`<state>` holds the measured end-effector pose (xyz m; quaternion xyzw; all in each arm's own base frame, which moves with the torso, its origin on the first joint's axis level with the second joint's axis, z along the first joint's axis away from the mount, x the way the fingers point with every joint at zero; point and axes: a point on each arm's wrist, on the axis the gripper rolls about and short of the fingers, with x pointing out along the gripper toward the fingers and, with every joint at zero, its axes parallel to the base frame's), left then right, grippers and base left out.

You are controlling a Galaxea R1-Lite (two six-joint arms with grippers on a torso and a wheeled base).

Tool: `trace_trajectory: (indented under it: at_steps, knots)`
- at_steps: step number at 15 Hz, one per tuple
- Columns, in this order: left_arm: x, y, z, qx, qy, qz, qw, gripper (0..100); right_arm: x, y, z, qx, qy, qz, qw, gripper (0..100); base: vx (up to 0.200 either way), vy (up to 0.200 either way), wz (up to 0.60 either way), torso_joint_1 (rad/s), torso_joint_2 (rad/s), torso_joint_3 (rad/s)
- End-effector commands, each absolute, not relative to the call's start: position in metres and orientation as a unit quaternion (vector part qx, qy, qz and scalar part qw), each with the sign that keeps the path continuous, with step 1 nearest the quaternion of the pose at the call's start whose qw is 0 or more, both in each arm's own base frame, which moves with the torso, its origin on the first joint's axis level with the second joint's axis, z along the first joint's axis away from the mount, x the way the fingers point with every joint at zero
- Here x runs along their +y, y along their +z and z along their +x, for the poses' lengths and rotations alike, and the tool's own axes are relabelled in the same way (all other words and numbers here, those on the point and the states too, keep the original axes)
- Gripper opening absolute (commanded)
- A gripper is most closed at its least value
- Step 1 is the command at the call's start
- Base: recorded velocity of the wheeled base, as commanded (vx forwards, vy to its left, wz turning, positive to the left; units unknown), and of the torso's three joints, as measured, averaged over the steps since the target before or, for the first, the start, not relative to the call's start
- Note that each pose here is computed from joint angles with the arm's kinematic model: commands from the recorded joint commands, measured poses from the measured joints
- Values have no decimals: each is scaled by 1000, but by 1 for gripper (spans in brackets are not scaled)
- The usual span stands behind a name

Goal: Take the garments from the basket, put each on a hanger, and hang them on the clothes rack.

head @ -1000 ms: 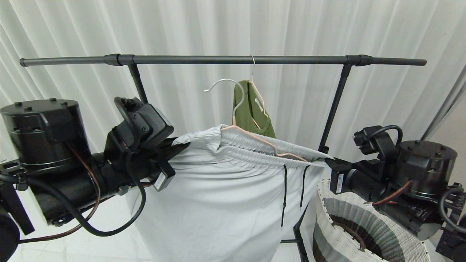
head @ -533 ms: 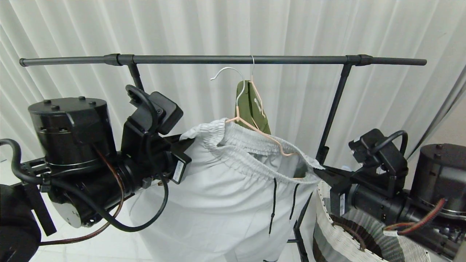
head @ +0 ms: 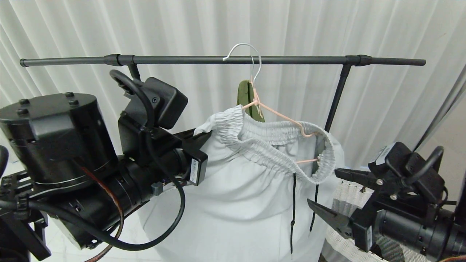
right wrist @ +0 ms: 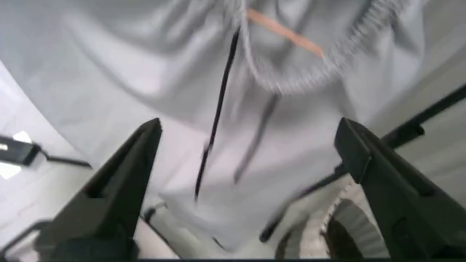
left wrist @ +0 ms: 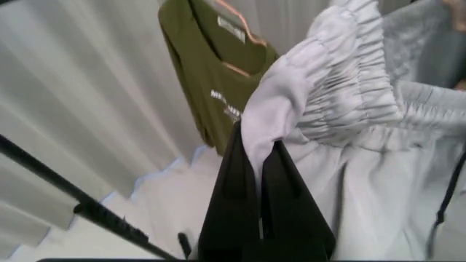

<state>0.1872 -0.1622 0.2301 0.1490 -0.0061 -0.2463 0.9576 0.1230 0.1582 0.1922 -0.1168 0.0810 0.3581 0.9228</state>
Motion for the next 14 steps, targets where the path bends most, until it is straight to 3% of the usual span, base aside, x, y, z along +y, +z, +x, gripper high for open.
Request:
trace_trajectory:
  at_steps: [1, 4, 7, 14]
  knots:
    - [-162, 229, 186, -11, -248, 148, 957, 0, 138, 205, 113, 69, 351, -111, 927, 100, 0, 0, 0, 0, 0, 0]
    - [-161, 224, 183, -16, -264, 150, 953, 0, 115, 221, 118, 75, 351, -134, 924, 100, 0, 0, 0, 0, 0, 0]
    - [-156, 219, 178, -59, -327, 182, 925, 0, 104, 242, 138, 69, 378, -162, 909, 100, 0, 0, 0, 0, 0, 0]
    - [-157, 220, 178, -71, -343, 187, 918, 0, 141, 259, 185, 85, 449, -180, 871, 100, 0, 0, 0, 0, 0, 0]
